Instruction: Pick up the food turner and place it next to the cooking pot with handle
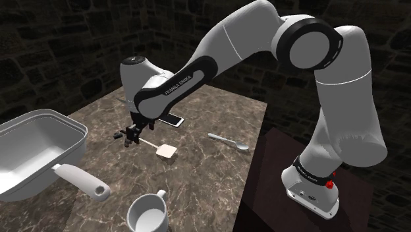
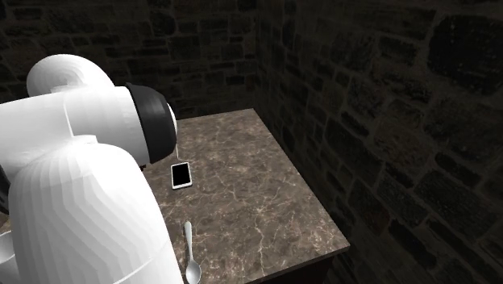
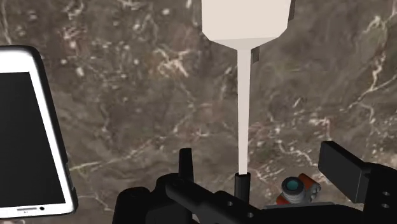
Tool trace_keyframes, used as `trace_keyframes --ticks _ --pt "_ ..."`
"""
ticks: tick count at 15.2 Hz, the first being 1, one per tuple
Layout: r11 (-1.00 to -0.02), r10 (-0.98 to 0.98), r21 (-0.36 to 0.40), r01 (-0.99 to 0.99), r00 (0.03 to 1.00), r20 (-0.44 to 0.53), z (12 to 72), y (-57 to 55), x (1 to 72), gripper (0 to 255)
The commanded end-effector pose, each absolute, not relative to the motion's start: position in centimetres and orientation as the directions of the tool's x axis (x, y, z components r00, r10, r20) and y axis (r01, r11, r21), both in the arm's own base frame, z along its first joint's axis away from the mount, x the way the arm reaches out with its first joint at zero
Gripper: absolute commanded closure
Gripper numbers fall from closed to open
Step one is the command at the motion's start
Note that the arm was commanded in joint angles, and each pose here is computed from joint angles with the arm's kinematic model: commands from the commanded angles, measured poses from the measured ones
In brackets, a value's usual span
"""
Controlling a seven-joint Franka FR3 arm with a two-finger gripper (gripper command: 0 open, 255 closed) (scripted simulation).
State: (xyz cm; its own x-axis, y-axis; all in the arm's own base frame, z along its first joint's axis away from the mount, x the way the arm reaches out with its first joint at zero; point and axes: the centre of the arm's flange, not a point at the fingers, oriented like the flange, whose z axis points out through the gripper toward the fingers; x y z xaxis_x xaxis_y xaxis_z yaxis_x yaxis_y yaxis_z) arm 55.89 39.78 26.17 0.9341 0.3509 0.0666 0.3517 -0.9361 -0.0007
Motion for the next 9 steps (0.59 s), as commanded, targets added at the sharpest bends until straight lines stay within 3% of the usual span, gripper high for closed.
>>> trace_keyframes --ticks 1,9 --pt "-0.936 0.351 0.000 0.352 0.934 0.066 28.5 39.6 55.6 0" --pt "-0.936 0.351 0.000 0.352 0.934 0.066 29.5 39.6 55.6 0"
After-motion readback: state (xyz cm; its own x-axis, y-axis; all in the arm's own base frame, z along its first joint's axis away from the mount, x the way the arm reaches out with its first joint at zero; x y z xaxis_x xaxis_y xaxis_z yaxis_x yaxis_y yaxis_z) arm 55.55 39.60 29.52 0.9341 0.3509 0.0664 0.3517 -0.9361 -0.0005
